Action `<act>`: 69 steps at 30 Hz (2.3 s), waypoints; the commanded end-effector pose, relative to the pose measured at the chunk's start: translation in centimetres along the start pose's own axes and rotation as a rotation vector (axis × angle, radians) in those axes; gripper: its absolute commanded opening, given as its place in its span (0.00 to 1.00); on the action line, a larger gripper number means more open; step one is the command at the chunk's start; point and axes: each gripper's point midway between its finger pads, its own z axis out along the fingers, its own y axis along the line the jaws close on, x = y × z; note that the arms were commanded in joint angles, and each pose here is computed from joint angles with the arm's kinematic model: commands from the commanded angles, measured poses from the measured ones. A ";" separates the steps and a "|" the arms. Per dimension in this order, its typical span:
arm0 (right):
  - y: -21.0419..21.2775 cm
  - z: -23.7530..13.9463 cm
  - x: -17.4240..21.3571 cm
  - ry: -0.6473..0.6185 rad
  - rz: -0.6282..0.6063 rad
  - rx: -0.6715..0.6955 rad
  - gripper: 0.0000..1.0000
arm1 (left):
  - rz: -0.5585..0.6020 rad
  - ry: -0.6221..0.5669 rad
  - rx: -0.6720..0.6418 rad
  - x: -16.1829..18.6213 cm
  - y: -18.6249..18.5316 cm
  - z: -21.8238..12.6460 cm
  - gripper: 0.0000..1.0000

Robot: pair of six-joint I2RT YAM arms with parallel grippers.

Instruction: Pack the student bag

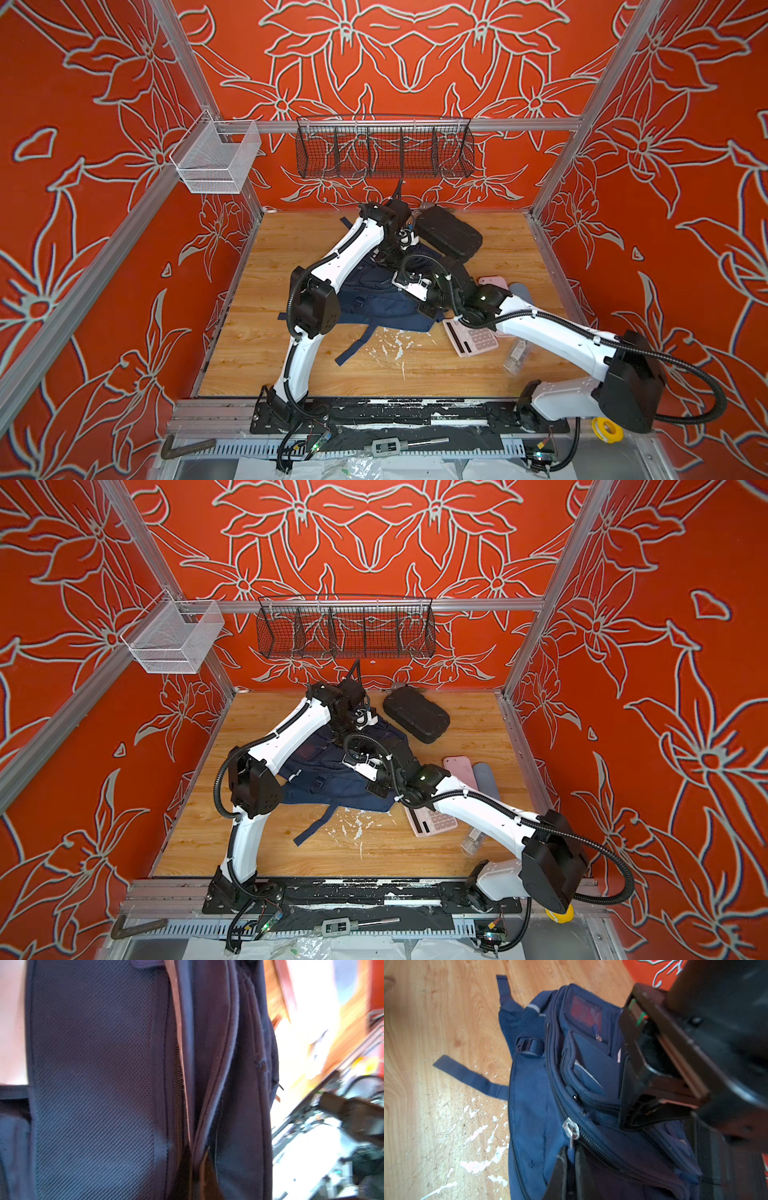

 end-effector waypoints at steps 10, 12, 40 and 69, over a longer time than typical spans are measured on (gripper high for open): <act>-0.4 0.6 -5.5 -0.066 0.041 0.129 0.00 | -0.356 -0.485 0.407 -11.5 -5.4 -9.1 0.00; -0.6 1.3 -6.0 -0.086 0.072 0.169 0.00 | -0.381 -0.535 0.455 -12.5 -6.2 -10.6 0.00; -1.5 2.1 -9.3 -0.379 0.013 -0.081 0.00 | -0.593 -0.935 0.393 -5.6 -2.6 -23.6 0.00; -4.2 8.1 -9.6 -0.272 0.014 0.183 0.00 | -0.757 -1.088 0.477 -14.0 2.8 -21.7 0.00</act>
